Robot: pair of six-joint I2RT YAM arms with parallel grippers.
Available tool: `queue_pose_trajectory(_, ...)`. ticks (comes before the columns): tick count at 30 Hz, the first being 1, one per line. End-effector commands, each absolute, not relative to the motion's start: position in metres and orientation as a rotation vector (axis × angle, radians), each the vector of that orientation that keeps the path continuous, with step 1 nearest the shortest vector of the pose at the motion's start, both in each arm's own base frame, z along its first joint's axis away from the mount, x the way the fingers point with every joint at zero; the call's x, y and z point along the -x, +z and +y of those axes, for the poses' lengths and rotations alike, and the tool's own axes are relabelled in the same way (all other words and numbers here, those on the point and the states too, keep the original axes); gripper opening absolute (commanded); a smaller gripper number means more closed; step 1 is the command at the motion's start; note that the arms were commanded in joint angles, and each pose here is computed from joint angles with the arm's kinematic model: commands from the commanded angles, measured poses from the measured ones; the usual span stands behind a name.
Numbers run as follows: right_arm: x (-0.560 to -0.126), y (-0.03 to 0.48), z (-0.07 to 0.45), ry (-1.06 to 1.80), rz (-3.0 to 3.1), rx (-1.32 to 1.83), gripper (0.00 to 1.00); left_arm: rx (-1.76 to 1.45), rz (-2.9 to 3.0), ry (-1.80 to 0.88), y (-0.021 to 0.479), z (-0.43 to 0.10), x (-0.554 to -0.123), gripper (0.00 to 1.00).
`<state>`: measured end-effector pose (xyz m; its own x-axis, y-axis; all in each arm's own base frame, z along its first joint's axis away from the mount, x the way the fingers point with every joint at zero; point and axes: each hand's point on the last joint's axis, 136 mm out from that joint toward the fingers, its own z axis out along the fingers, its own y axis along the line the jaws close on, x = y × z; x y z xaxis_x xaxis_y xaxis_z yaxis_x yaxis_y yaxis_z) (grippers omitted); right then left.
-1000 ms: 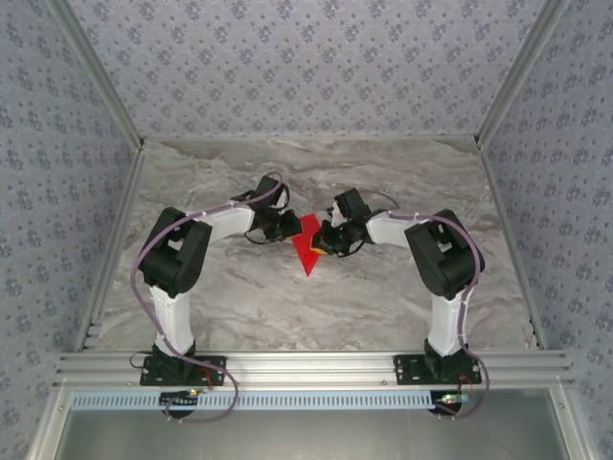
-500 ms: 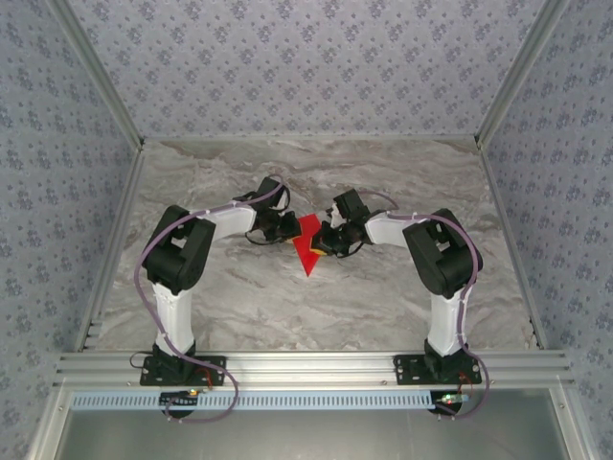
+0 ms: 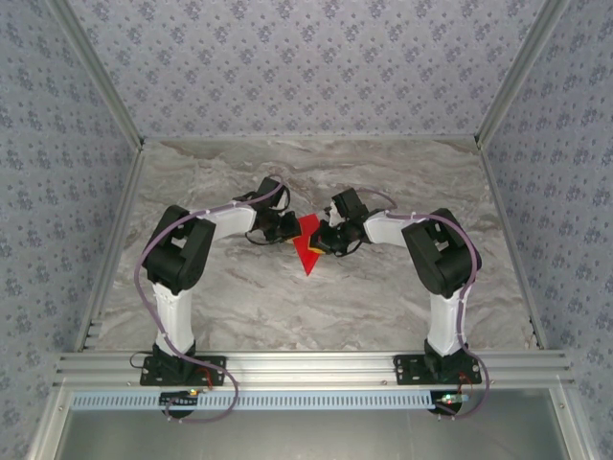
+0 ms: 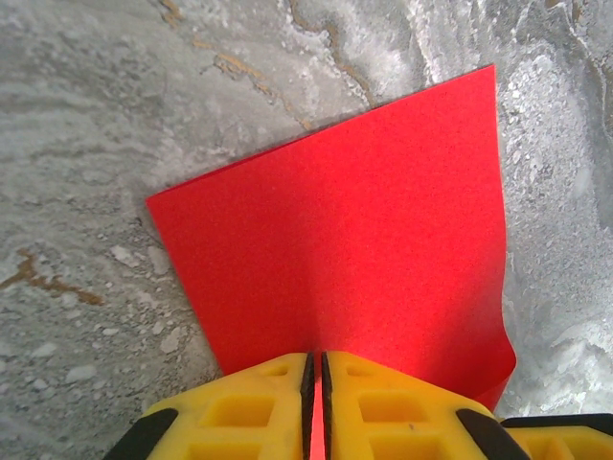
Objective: Fold a paper plane with a square sheet of paper (pick it up from the middle)
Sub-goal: Third fold the triangle at the center of the table.
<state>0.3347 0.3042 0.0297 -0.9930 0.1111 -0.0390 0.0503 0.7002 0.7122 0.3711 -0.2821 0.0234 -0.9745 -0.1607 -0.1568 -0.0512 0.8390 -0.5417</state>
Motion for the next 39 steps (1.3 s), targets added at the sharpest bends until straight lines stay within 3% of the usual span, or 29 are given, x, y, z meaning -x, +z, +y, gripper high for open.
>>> queue_pose_trajectory(1,-0.337,0.024,0.308,1.172,2.835,-0.108,0.03,0.146,2.871,-0.798,0.013,-0.281,-0.364,0.15)
queue_pose_trajectory(39,-0.337,0.008,0.304,1.141,2.874,-0.092,0.03,0.14,2.88,-0.801,0.013,-0.282,-0.362,0.15)
